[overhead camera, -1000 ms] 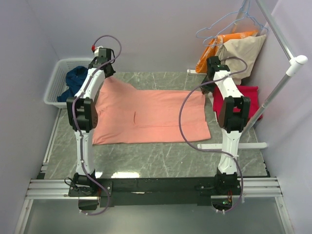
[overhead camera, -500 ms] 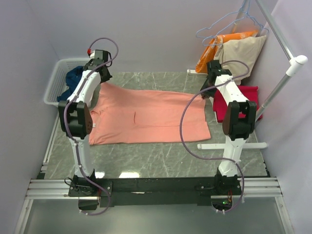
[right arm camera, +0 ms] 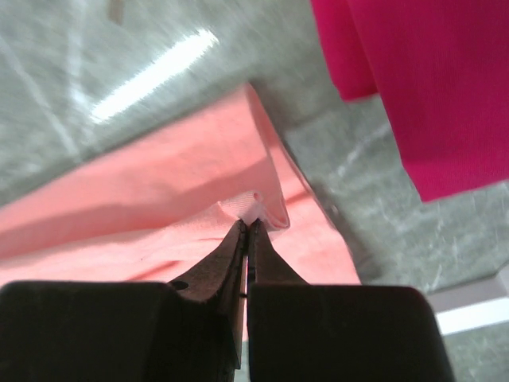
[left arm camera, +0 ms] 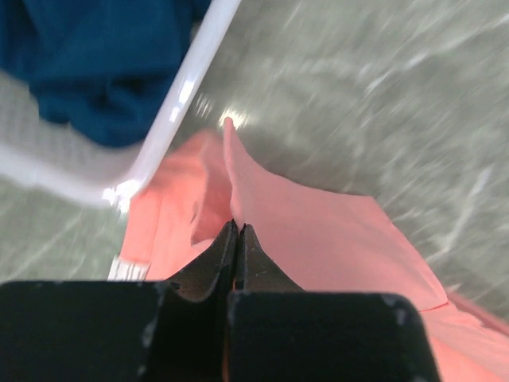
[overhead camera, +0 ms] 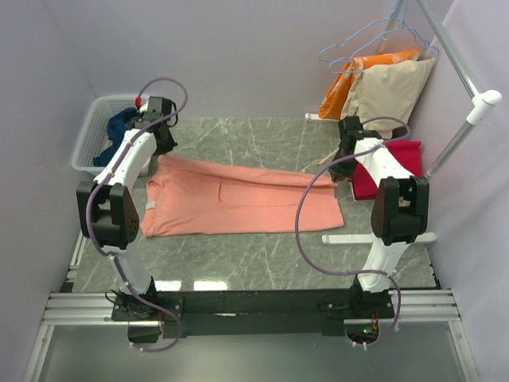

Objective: Fold and stack the t-shirts
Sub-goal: Fold the tshirt

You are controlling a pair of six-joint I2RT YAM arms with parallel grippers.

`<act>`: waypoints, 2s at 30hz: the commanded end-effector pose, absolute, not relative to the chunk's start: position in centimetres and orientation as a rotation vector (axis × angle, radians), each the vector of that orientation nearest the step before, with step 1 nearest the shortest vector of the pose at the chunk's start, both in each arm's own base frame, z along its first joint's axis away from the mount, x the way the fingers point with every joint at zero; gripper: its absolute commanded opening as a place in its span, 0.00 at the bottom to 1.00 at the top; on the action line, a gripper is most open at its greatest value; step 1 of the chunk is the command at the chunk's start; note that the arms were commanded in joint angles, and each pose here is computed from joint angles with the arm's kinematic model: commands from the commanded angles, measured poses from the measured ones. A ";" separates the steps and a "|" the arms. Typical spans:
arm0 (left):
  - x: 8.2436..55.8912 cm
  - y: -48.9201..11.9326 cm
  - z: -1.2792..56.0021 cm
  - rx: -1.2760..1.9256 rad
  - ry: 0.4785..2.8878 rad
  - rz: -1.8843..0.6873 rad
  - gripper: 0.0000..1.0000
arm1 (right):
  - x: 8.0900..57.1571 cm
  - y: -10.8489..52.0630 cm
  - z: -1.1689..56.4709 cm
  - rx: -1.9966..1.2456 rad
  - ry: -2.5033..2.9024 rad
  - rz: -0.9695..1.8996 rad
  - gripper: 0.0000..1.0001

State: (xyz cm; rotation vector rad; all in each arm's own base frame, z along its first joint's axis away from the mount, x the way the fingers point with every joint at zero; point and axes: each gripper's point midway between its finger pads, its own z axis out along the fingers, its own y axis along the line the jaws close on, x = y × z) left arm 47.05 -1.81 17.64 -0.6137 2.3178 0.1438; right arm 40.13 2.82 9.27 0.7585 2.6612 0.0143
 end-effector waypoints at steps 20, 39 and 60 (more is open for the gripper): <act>34.7 0.1 9.6 -0.728 2.541 0.353 0.13 | 31.0 1.1 8.7 0.859 2.676 -0.132 0.42; 34.9 -1.9 8.8 -0.730 2.533 0.189 0.50 | 35.0 11.8 8.7 0.558 2.754 0.065 0.37; 43.4 -3.5 4.8 -0.831 2.531 0.175 0.48 | 39.7 29.3 9.6 0.031 2.806 0.472 0.37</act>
